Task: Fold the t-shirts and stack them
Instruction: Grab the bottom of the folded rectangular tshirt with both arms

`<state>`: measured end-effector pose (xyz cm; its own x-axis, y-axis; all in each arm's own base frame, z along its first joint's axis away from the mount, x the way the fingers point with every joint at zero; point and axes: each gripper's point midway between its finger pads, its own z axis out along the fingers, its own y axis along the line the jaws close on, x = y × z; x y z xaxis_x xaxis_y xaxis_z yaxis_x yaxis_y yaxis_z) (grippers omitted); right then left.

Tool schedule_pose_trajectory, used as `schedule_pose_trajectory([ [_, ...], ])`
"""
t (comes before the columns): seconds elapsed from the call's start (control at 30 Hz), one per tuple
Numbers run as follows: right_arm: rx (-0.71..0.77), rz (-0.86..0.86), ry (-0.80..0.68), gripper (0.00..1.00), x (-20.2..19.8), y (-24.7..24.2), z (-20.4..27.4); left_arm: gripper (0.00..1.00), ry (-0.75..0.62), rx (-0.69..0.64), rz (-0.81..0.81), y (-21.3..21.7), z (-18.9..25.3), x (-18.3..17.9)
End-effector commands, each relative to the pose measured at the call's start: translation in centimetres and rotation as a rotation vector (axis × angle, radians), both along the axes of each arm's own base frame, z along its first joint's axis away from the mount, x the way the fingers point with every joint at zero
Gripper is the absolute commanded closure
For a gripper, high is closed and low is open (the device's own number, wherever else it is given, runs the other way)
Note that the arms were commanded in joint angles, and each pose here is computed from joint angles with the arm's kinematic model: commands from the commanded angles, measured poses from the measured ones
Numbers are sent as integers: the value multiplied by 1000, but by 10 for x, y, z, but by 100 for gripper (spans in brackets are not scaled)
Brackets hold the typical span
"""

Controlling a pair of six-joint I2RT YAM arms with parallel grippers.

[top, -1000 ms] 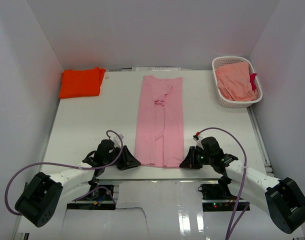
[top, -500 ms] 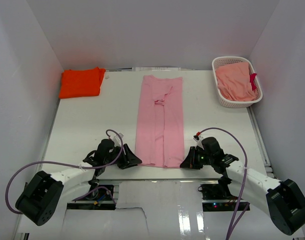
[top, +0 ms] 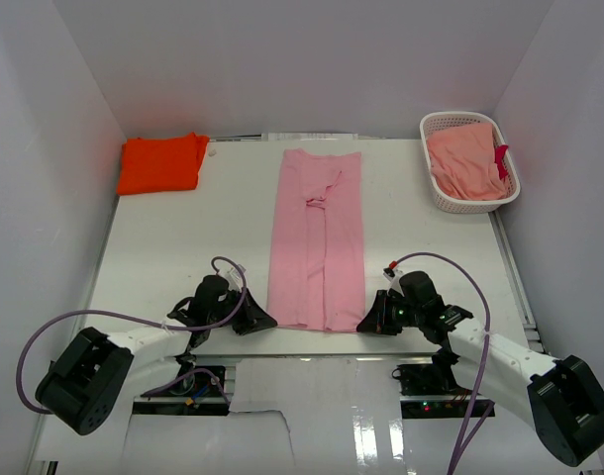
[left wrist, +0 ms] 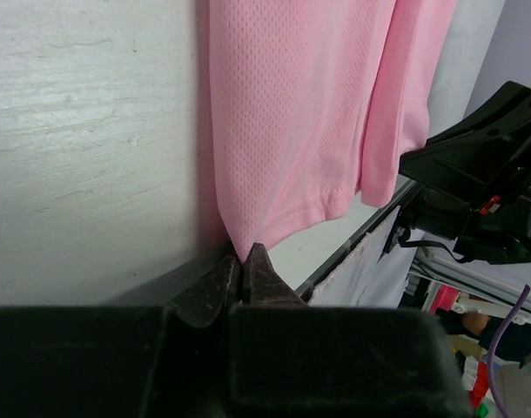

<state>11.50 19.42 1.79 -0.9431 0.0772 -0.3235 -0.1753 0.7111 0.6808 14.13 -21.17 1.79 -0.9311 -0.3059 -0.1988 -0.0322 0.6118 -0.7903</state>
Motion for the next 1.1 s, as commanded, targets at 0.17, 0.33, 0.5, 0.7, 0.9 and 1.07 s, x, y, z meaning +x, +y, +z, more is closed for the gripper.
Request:
schedule_pose_trajectory([
  [0.17,-18,22,-42,92,7,2,10,100,29,33,-30,1,-12,-9],
  [0.33,-24,20,-61,92,10,1,18,100,10,1,-38,-4,-1,-6],
  [0.5,-11,40,-78,92,12,5,32,100,-1,-13,-44,-7,8,-3],
  [0.7,5,60,-93,92,15,9,43,100,-47,14,-26,-7,25,10],
  [0.9,7,78,-108,92,19,13,51,100,-68,9,-29,-13,39,20],
  [1.07,0,84,-126,92,24,14,58,100,-89,-4,-35,-18,49,27],
])
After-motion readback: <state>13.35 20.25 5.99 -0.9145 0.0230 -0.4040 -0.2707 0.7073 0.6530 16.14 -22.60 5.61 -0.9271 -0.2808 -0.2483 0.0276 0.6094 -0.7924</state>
